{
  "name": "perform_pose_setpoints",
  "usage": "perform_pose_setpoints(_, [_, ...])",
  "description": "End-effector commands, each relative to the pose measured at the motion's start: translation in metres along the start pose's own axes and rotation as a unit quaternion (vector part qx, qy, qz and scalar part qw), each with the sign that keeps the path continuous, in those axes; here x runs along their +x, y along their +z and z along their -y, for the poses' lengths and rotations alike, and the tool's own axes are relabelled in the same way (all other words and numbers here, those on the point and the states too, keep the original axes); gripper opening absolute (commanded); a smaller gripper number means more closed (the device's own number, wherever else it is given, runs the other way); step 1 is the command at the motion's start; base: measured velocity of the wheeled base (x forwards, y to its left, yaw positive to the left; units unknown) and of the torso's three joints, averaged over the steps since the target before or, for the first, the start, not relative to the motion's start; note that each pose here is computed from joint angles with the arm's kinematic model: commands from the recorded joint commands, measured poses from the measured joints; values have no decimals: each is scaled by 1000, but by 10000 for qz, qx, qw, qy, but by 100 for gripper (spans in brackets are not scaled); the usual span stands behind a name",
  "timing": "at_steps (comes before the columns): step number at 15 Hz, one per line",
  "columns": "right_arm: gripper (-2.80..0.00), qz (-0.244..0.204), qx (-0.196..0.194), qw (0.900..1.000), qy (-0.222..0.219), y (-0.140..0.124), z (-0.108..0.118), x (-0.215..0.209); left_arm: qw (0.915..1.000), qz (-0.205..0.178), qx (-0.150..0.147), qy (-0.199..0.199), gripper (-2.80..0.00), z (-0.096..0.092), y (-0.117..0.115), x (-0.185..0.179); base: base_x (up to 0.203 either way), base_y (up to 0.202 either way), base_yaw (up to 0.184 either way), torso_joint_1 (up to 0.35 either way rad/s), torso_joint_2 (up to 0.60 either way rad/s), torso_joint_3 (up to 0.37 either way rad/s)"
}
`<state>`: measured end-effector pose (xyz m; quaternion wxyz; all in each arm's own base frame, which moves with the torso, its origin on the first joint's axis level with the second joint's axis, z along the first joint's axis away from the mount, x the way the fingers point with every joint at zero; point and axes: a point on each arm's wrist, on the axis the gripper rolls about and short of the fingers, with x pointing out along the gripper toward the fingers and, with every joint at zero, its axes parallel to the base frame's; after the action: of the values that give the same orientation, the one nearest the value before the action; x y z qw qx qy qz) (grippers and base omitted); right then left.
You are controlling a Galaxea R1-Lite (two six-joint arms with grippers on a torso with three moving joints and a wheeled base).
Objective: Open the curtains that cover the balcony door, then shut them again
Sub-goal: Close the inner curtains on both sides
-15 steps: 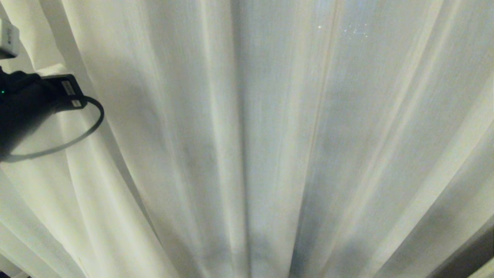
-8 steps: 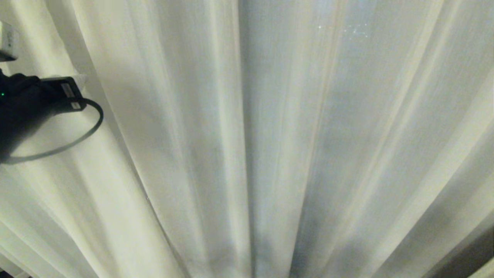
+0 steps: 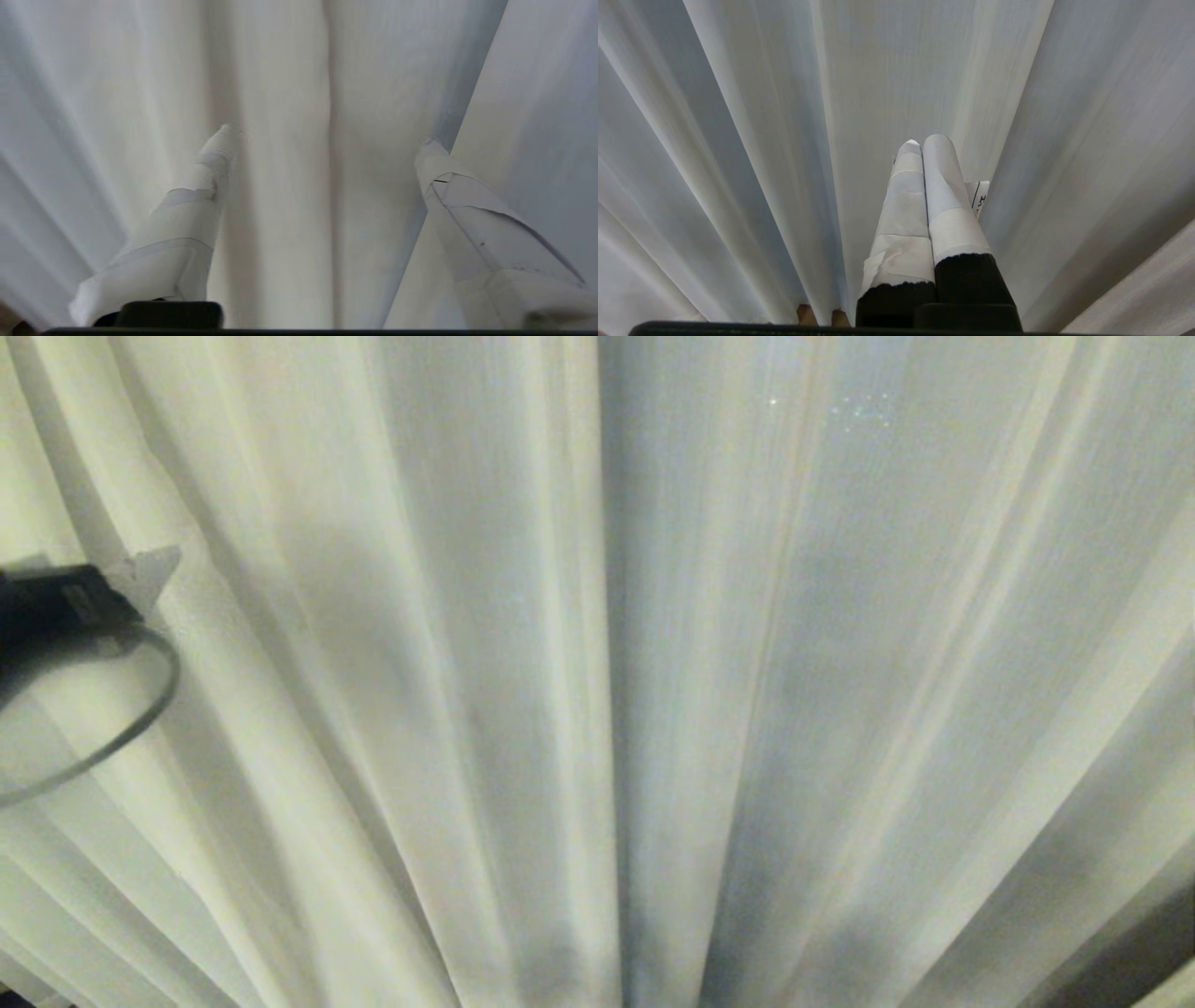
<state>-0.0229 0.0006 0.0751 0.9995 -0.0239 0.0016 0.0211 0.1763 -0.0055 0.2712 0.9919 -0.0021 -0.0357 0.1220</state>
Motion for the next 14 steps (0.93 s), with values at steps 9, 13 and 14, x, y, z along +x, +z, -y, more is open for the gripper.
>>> perform_pose_setpoints(9, [-280, 1, -6, 10000, 4, 0, 0, 0, 9999, -53, -2, -106, 0, -30, -13, -98, 0, 0, 0, 0, 0, 0])
perform_pose_setpoints(13, [-280, -3, -6, 10000, 4, 0, 0, 0, 9999, -63, 1, -118, 0, -35, -19, -112, 0, 0, 0, 0, 0, 0])
perform_pose_setpoints(14, [-280, -5, -6, 10000, 0, 0, 0, 0, 9999, -66, 1, -118, 0, -36, -21, -116, 0, 0, 0, 0, 0, 0])
